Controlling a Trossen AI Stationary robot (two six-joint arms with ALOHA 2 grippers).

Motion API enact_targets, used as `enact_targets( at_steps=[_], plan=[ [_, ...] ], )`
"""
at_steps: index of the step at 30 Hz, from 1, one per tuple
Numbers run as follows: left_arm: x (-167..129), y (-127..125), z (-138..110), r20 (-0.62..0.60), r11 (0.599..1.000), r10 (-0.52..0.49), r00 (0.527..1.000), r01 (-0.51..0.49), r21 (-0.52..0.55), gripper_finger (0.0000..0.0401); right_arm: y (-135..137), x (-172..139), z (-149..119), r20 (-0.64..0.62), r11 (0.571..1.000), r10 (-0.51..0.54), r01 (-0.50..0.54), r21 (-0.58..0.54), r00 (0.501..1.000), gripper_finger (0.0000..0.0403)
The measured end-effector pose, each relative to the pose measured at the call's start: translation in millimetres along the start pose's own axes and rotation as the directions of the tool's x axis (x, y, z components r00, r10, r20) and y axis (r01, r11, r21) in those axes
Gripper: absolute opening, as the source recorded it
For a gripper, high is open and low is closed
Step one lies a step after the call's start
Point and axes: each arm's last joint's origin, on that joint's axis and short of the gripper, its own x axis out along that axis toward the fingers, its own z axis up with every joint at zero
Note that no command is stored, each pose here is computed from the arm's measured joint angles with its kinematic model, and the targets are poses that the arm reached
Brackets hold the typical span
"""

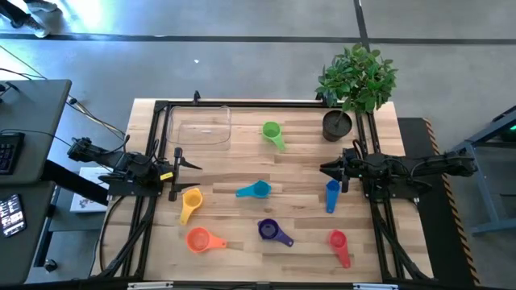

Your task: Nest measuring cups in basket

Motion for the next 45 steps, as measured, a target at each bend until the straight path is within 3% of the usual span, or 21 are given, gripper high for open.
enact_targets(
  at_steps=[45],
  plan=[
    [0.0,0.2,0.3,0.002,1.0,0.005,1.0,-0.005,-0.004,0.0241,0.0,0.0,0.0,0.0,1.0,0.0,0.0,0.007,1.0,0.0078]
  ],
)
